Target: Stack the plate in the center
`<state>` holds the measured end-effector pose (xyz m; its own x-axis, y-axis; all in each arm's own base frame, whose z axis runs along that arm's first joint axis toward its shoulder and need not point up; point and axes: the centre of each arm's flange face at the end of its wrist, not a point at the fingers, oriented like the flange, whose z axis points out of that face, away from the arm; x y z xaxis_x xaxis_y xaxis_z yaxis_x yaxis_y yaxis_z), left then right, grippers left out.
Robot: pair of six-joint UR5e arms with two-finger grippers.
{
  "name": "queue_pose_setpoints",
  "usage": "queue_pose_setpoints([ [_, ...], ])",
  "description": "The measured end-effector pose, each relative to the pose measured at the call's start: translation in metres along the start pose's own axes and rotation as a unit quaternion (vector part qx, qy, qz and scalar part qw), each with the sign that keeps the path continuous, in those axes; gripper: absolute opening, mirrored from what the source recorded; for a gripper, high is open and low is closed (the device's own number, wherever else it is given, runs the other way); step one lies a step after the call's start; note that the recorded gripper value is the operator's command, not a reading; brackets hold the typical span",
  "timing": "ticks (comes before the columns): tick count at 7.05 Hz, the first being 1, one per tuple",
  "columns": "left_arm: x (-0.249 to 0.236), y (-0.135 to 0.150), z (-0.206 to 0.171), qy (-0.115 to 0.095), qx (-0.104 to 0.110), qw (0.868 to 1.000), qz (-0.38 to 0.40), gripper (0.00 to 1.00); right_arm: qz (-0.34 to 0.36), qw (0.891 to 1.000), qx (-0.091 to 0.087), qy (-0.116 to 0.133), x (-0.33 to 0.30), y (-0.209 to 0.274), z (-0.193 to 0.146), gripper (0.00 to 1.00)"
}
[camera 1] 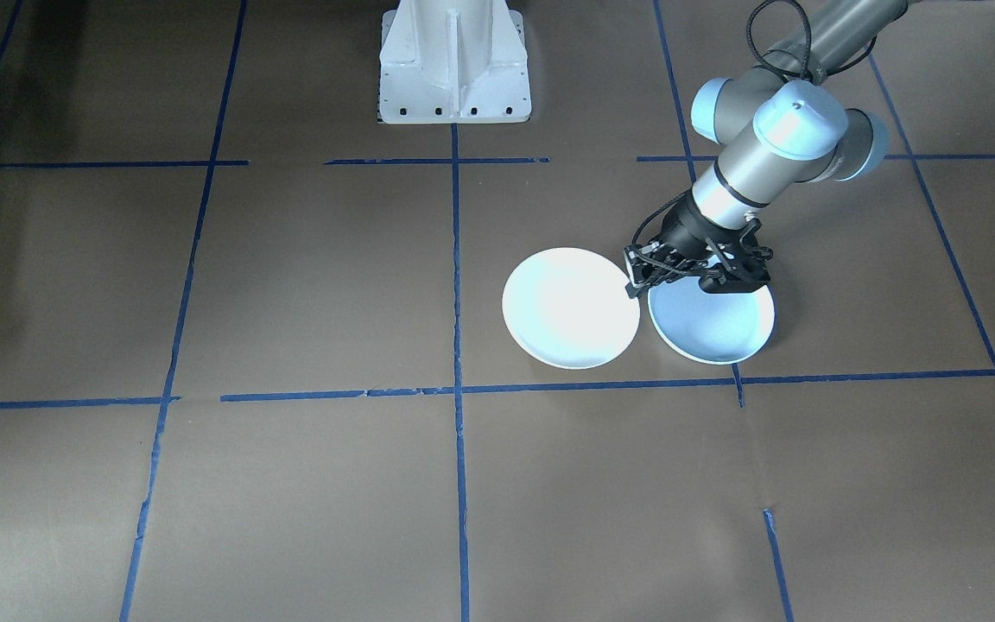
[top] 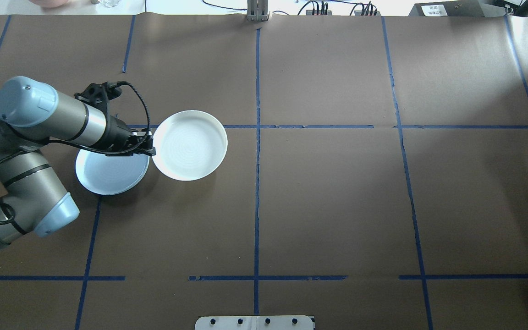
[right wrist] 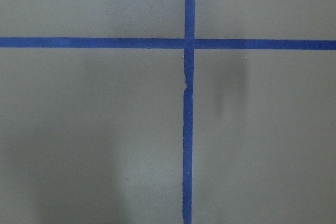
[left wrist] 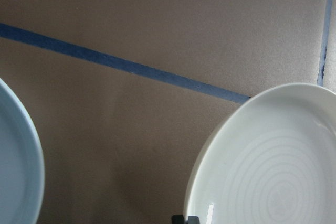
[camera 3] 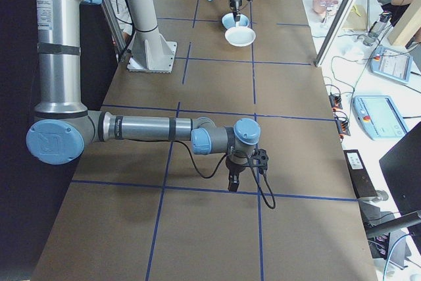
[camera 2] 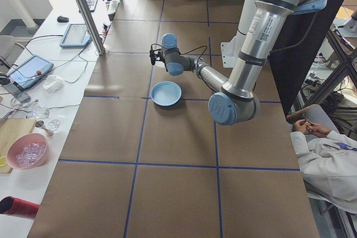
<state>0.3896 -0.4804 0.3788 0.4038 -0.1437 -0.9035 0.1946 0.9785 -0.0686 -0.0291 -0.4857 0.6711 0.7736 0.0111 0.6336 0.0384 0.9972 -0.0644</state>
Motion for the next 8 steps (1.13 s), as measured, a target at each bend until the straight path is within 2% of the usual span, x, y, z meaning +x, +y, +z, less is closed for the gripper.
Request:
queue_pose_setpoints([
  [2, -0.077, -0.023, -0.027, -0.033, 0.003, 0.999, 0.042, 0.00, 0.000, 1.000, 0.000, 0.000, 0.000, 0.000, 0.000, 1.00],
  [4, -0.123, -0.042, -0.044, -0.050, 0.005, 0.997, 0.059, 0.00, 0.000, 1.000, 0.000, 0.000, 0.000, 0.000, 0.000, 1.00],
  [7, -0.142, -0.055, -0.054, -0.052, 0.004, 0.997, 0.063, 0.00, 0.000, 1.000, 0.000, 0.000, 0.000, 0.000, 0.000, 1.00],
  [8, -0.142, -0.055, -0.056, -0.047, -0.005, 0.997, 0.062, 0.00, 0.000, 1.000, 0.000, 0.000, 0.000, 0.000, 0.000, 1.00],
])
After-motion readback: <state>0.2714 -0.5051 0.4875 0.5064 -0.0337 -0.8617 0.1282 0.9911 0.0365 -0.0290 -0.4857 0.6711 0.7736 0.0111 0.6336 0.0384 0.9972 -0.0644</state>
